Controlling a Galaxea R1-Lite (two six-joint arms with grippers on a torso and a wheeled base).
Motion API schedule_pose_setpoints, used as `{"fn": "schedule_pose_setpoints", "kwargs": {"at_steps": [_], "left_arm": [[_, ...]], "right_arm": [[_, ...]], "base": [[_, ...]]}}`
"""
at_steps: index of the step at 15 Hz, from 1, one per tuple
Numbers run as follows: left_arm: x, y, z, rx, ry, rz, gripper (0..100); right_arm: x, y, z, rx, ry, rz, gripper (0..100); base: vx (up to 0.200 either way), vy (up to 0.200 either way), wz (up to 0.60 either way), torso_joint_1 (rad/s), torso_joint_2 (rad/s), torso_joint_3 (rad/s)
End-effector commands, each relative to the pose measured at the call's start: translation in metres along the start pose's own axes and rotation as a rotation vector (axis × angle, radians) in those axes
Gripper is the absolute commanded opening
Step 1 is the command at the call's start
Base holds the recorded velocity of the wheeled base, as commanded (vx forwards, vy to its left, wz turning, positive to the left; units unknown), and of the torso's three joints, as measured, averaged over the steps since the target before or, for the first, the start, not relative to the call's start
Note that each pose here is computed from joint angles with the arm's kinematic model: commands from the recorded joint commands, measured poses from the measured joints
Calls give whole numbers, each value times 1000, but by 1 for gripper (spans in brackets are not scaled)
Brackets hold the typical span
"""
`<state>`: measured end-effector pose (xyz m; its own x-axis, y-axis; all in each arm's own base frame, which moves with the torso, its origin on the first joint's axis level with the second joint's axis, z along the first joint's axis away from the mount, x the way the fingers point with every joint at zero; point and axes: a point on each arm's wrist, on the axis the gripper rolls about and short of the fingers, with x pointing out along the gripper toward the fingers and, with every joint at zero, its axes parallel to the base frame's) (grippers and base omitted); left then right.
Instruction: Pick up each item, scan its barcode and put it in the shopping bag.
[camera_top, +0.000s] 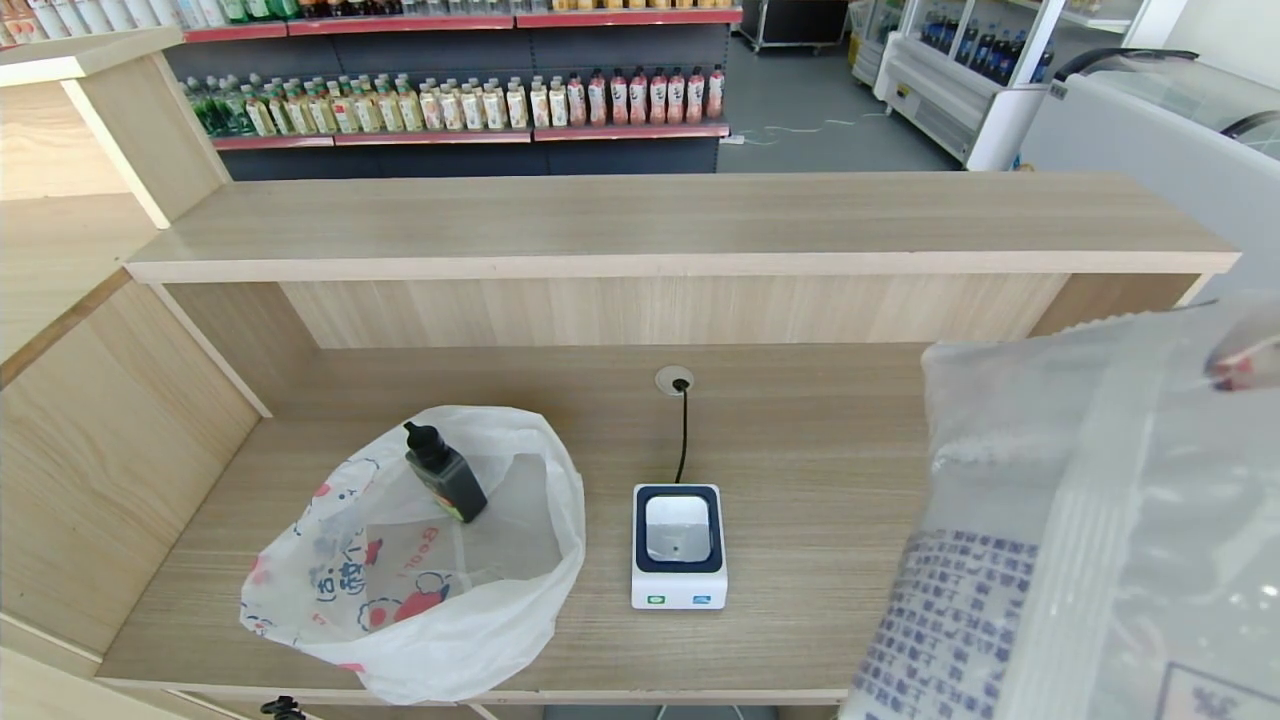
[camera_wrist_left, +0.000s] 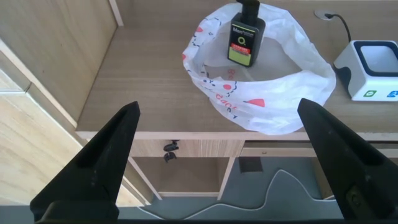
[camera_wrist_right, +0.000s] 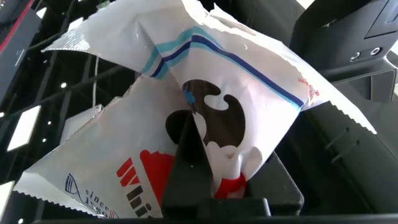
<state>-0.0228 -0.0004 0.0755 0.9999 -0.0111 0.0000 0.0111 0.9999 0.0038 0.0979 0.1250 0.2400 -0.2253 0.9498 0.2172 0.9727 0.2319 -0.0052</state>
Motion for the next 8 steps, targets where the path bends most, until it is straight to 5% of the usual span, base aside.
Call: {"fn": "schedule_pose_setpoints", "kwargs": {"at_steps": [1, 8], "left_arm": [[0, 0, 0, -1, 0, 0, 100], [0, 0, 0, 1, 0, 0, 100]], "right_arm": [[2, 0, 1, -65, -8, -9, 0], [9, -8, 2, -49, -7, -74, 0]], "base": [[0, 0, 0, 0, 0, 0], [0, 0, 0, 0, 0, 0]]}}
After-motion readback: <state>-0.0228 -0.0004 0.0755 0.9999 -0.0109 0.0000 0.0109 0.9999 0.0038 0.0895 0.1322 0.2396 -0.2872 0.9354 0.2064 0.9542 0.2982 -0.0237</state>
